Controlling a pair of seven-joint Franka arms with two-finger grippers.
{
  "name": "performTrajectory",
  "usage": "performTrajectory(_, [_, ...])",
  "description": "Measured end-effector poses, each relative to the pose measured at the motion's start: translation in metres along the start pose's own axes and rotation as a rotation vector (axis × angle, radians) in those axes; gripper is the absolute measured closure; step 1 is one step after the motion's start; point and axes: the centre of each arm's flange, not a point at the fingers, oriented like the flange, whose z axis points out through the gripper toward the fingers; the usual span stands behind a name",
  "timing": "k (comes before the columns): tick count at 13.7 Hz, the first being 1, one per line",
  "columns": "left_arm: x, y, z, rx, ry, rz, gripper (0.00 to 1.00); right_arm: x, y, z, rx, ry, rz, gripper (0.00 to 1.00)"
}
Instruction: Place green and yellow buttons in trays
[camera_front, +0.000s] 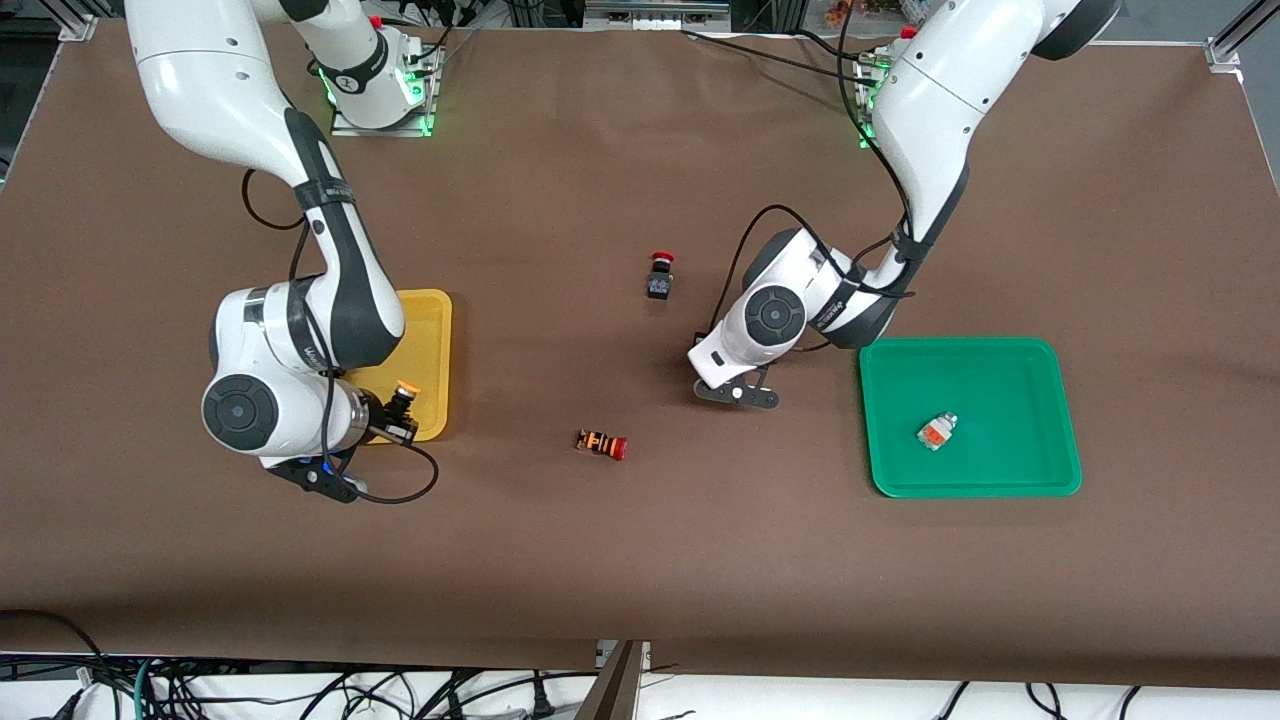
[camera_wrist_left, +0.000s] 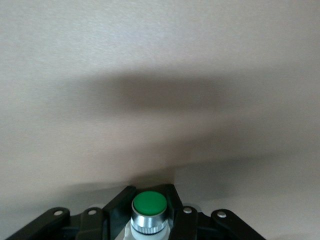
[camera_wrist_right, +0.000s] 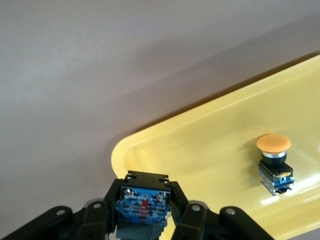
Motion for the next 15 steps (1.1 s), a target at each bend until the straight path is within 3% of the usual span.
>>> performTrajectory(2, [0.01, -0.02, -0.022, 0.012, -0.02, 0.005, 0.68, -0.003, 0.005, 0.015, -0.007, -0.012, -0.045, 0.57])
performTrajectory(4, [0.026, -0.056, -0.057, 0.016, -0.037, 0.034, 0.68, -0.007, 0.019, 0.032, 0.003, 0.014, -0.074, 0.57])
performTrajectory(8, [0.059, -0.187, -0.105, -0.009, -0.028, 0.134, 0.68, -0.024, 0.062, 0.058, 0.003, 0.032, -0.096, 0.57])
performTrajectory(12, [0.063, -0.311, -0.113, 0.111, -0.037, 0.281, 0.68, -0.04, 0.079, 0.079, 0.013, 0.056, -0.087, 0.57])
performTrajectory(15, [0.061, -0.337, -0.115, 0.144, -0.045, 0.336, 0.68, -0.039, 0.087, 0.069, 0.022, 0.079, -0.074, 0.29])
